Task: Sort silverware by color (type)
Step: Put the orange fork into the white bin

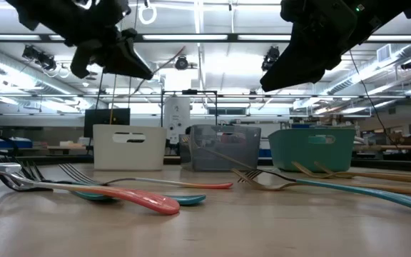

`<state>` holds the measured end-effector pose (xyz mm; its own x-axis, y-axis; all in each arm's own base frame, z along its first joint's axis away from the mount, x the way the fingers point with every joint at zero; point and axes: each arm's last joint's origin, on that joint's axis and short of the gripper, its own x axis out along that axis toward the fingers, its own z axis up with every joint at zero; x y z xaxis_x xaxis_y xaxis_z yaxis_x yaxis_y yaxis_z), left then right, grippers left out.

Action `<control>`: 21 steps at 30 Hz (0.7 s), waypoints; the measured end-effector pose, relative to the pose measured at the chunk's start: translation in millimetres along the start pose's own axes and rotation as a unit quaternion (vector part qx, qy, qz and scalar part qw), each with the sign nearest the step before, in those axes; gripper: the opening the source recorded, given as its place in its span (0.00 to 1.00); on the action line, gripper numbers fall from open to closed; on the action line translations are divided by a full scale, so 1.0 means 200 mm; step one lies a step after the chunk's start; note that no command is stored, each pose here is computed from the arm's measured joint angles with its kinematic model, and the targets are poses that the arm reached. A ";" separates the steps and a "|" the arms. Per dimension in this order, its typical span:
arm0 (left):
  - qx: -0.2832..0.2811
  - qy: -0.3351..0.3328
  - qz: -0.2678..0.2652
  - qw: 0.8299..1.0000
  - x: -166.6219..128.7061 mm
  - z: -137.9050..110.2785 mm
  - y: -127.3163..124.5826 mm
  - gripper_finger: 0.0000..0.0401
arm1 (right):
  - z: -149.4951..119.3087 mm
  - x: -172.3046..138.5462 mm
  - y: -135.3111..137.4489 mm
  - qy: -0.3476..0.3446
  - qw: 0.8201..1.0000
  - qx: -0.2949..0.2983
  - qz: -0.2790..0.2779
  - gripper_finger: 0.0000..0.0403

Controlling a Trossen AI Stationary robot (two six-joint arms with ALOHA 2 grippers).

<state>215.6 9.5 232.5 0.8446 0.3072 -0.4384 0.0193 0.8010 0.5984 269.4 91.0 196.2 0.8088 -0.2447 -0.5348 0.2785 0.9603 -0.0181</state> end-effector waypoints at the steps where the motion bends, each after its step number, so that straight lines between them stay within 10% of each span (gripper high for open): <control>1: -0.005 -0.001 -0.002 1.000 0.01 -0.02 0.01 0.03 | 0.00 0.00 0.00 0.000 1.000 0.000 0.000 0.40; 21: -0.045 -0.017 0.048 0.998 0.08 -0.45 0.14 0.03 | 0.00 0.00 0.00 0.000 1.000 -0.009 -0.003 0.40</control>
<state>181.8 83.3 181.4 0.8580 0.3685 -0.3577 -0.1100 0.8122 0.5730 269.6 90.2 196.1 0.8076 -0.2502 -0.5341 0.2742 0.9610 -0.0357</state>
